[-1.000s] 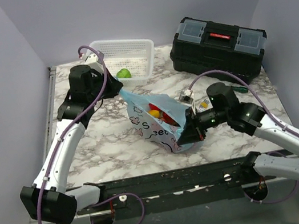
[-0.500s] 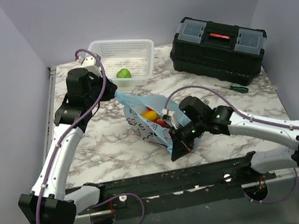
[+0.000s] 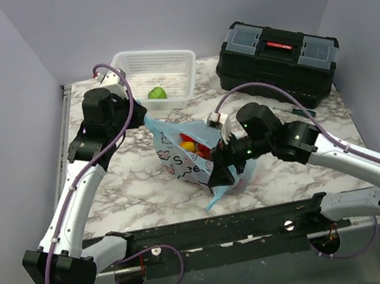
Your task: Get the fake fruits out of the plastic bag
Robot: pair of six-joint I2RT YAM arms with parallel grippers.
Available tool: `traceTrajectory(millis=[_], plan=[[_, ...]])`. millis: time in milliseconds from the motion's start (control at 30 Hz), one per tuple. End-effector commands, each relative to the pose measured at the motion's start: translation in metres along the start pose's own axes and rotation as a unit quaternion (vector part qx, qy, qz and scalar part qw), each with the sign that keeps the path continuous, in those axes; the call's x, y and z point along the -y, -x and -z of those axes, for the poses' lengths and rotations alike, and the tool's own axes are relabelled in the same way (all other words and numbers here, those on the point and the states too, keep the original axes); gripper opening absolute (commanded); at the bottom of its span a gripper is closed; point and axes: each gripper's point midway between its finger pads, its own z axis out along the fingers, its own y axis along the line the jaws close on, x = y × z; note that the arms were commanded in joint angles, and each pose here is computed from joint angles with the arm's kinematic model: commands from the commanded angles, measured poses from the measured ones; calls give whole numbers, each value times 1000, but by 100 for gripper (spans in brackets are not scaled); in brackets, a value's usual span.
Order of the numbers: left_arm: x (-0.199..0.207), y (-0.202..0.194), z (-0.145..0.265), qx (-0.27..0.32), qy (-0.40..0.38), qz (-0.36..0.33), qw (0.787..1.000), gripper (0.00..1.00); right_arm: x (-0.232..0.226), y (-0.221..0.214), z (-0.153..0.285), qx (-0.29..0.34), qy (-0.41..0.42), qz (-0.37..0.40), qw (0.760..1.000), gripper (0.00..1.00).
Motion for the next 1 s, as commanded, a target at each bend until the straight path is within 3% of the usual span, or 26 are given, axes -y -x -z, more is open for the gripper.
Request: traceTrajectory(millis=[0,167,267,333,467,533,667,800,967], plan=[[3,4,-3,11,-12,2,1000,0,35,47,38,78,-170,39,982,82],[4,6,0,13,-16,2,1000,0,67,96,64,157,-297,43,941,87],[4,6,1,17,-14,1,1000,0,84,113,59,165,-341,30,925,87],[4,8,2,18,-15,2,1000,0,92,119,46,152,-347,31,925,84],[9,6,1,17,-26,6,999,0,95,114,2,93,-303,38,948,70],[12,6,2,15,-33,7,999,0,101,104,-17,71,-287,34,955,69],[16,5,2,13,-44,11,999,0,134,88,-27,51,-344,15,937,66],[23,4,3,11,-62,17,998,0,152,78,-20,63,-387,4,920,47],[28,4,4,10,-70,19,997,0,145,81,-13,96,-377,1,921,3]])
